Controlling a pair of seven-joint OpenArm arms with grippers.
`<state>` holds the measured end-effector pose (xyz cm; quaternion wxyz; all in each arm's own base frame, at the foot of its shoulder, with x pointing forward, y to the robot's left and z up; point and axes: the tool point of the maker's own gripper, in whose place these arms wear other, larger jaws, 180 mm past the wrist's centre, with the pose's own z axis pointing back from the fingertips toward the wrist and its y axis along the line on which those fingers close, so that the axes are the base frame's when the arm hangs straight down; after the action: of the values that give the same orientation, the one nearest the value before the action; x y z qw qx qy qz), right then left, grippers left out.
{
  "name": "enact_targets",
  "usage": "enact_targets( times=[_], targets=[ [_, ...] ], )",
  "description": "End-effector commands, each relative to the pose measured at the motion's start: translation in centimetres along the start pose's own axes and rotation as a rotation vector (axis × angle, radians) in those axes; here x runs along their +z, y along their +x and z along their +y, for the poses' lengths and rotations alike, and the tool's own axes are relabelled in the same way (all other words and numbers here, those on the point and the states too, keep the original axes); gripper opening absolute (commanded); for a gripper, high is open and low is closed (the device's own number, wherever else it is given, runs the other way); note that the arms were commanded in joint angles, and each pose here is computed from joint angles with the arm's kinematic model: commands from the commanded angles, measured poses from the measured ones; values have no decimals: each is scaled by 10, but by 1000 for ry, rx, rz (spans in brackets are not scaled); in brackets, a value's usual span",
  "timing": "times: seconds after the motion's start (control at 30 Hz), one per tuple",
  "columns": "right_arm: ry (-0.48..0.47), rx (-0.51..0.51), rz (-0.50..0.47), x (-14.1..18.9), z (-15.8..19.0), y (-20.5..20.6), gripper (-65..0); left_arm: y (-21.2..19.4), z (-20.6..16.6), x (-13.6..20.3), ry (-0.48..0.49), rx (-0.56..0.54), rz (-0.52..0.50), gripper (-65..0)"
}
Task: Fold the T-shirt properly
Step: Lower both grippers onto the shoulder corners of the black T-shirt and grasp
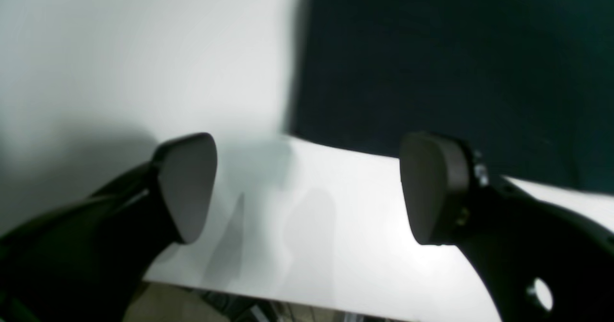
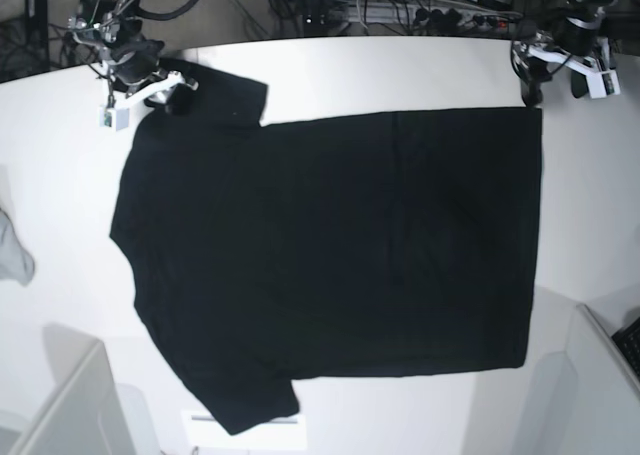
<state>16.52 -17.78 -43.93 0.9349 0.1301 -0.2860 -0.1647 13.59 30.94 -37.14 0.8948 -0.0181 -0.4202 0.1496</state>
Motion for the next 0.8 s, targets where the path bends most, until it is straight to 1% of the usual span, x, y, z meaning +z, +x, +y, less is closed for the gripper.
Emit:
enact_targets(
  times=[0.0, 0.03, 0.07, 0.1, 0.13, 0.23, 0.4, 0.5, 0.77],
  targets=[
    [-25, 14, 52, 2, -7, -11, -393, 9, -3, 2, -21, -10, -23, -81],
    [-25, 14, 52, 2, -7, -11, -434, 11, -2, 0, -17, -3, -25, -81],
    [-25, 16, 51, 2, -8, -10, -497, 12, -3, -1, -16, 4, -31, -81],
    [-25, 16, 53, 2, -8, -11, -585, 12, -1, -3, -12, 9, -32, -81],
    [-25, 16, 55, 2, -8, -11, -650, 11, 0, -4, -11, 13, -30, -81],
    [-24, 15, 56, 2, -7, -11, -650, 11, 0, -12, -11, 36, -36, -81],
    [-24, 17, 55, 2, -7, -10, -650, -3, 12, -27, 16, 99, -14, -81],
    [-25, 16, 56, 2, -7, -11, -650, -3, 14, -36, 20, 121, -17, -81],
    [-25, 16, 58, 2, -8, -11, -650, -11, -17, -63, -59, 142, 15, -81]
  ],
)
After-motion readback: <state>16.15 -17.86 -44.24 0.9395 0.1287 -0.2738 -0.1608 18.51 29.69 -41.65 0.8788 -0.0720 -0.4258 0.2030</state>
